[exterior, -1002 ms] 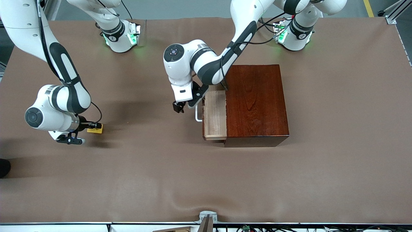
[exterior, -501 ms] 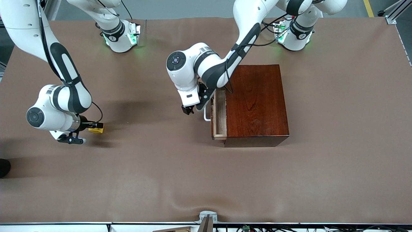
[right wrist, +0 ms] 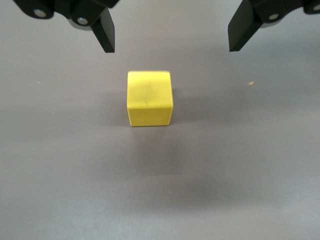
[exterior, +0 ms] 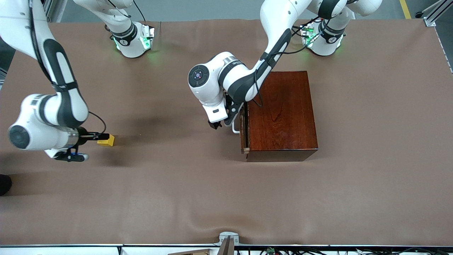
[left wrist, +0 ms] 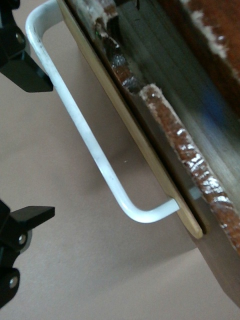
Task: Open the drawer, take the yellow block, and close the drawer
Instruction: 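Push the drawer in with the left gripper while the right gripper sets the cube down, then push the drawer fully shut with the left gripper and lift away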
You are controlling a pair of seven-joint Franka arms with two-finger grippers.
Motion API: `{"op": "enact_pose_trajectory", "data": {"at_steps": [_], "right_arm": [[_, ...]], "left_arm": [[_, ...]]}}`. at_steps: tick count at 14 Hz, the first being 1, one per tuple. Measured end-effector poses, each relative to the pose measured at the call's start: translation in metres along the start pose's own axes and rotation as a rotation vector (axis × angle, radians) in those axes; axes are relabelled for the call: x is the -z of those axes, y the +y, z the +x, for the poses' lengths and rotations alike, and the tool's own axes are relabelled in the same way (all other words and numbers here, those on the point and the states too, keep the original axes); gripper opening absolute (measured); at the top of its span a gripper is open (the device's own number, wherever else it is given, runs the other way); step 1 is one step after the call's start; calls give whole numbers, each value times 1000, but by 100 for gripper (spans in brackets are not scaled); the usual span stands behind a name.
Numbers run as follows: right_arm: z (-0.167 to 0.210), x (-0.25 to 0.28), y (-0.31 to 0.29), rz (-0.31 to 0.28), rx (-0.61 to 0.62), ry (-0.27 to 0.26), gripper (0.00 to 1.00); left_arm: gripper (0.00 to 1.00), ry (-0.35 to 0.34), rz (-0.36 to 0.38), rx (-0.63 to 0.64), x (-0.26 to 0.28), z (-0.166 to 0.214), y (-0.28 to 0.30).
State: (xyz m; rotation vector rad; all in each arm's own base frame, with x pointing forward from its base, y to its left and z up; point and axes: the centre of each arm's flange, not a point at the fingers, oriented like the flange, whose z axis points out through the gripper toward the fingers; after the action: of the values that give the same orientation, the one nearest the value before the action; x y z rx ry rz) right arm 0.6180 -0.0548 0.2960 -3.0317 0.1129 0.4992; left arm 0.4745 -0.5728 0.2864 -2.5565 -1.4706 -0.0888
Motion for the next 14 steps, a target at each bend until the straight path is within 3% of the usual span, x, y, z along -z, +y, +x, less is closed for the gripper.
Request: {"op": "enact_pose_trajectory", "data": {"at_steps": [4,9,14], "right_arm": [[-6,69,-11,2,19,26,100],[-29,156,-29,-3,49,131,100],[-78,241,-59,-13,100,104,100]], "left_arm": [[100,14,44,17,-6,14,0],[100,16,54,24,-7,18,0],[100,1,5,-11,24,5,-5]]}}
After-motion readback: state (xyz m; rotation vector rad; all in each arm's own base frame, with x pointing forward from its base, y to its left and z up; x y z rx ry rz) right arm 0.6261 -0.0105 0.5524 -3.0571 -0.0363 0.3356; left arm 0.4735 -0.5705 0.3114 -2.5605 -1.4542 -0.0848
